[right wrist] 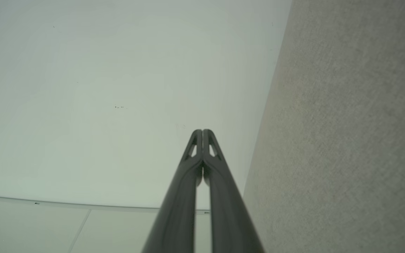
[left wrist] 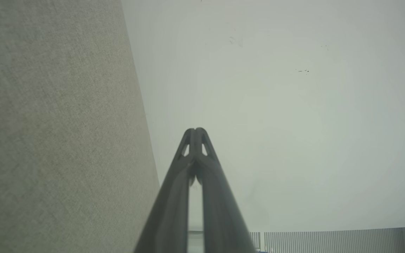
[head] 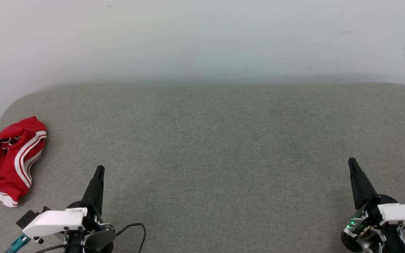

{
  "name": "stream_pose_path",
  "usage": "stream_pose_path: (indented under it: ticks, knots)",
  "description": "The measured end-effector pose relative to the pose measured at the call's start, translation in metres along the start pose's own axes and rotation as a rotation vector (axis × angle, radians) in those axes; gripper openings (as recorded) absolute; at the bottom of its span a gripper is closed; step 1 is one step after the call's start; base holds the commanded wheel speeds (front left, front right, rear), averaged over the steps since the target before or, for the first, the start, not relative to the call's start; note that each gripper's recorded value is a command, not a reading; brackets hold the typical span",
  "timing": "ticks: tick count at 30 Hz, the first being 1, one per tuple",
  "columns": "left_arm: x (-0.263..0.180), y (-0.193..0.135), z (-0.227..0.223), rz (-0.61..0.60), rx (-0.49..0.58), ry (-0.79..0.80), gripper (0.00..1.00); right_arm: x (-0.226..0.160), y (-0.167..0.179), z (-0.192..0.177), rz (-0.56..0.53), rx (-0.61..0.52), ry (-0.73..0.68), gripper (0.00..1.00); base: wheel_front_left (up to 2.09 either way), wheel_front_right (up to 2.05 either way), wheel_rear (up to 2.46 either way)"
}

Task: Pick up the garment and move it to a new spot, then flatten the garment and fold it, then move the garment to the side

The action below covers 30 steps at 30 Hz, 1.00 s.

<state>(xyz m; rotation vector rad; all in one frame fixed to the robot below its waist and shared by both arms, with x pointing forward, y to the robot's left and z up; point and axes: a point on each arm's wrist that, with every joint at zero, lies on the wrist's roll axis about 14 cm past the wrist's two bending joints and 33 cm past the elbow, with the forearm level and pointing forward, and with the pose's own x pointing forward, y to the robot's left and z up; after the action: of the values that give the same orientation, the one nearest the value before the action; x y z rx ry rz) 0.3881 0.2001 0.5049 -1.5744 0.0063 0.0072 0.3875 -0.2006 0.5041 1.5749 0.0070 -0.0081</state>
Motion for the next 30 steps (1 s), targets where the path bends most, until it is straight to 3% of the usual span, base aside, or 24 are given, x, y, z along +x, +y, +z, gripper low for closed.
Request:
stream_pose_path:
  ticks: [21, 22, 26, 30]
  knots:
    - [0.000, 0.000, 0.000, 0.000, 0.000, 0.000, 0.00, 0.000, 0.000, 0.000, 0.000, 0.000, 0.000, 0.00, 0.00, 0.00, 0.00]
    - [0.000, 0.001, 0.000, 0.003, -0.001, 0.000, 1.00, 0.000, -0.001, 0.000, -0.003, 0.000, 0.000, 1.00, 0.00, 0.00, 0.00]
    - [-0.008, 0.018, -0.002, 0.053, -0.006, 0.002, 1.00, -0.009, -0.018, 0.001, -0.053, 0.003, -0.005, 1.00, 0.00, 0.00, 0.00]
    - [-0.006, 0.013, -0.006, 0.039, -0.004, 0.007, 1.00, -0.008, -0.013, -0.001, -0.038, 0.000, -0.008, 1.00, 0.00, 0.00, 0.00]
